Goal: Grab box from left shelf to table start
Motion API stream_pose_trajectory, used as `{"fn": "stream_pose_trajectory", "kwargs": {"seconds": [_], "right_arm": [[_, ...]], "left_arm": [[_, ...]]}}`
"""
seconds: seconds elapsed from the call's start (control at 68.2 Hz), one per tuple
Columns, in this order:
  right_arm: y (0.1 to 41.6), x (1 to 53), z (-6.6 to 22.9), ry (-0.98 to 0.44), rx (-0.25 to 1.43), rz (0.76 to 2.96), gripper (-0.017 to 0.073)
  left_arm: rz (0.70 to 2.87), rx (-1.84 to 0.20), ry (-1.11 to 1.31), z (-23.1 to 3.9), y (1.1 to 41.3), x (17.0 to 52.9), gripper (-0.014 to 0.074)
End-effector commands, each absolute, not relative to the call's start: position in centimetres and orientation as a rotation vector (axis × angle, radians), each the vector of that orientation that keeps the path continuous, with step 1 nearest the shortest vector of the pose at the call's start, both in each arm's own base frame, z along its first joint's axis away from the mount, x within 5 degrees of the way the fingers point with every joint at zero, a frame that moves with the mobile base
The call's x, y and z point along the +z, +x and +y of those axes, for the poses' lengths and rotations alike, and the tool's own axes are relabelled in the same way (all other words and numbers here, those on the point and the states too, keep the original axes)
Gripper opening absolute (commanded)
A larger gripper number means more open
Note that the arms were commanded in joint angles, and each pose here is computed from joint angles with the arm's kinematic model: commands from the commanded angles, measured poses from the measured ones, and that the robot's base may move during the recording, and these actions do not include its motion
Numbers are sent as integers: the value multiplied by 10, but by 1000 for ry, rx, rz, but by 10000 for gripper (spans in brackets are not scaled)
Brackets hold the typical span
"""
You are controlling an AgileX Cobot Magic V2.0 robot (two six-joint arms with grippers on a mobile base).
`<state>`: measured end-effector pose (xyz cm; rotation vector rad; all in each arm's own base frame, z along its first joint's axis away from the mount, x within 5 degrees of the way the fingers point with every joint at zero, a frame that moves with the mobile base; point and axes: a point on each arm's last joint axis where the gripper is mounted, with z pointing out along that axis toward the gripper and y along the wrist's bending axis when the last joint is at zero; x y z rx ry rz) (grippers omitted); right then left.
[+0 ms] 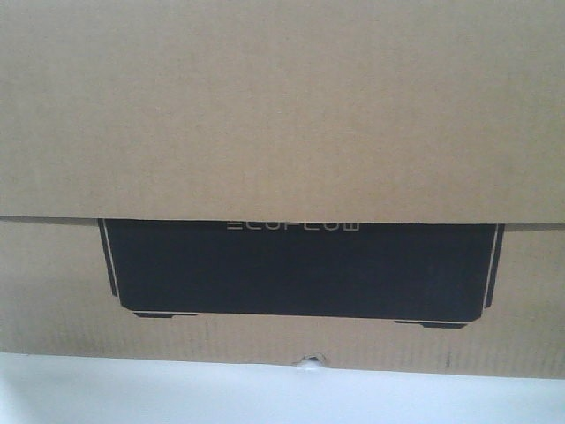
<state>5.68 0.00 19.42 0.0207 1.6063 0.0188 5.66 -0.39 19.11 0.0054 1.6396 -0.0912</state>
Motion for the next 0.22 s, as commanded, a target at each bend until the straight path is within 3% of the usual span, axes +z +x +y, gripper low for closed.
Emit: {"fn": "stream_pose_trajectory", "kwargs": {"seconds": [0.0,0.205], "right_arm": [[56,202,0,24,17,1505,51],[56,202,0,24,17,1505,51]], "left_arm": [[1529,-95,-3,-3,56,201,-99],[1529,-95,-3,-3,56,201,-99]]}}
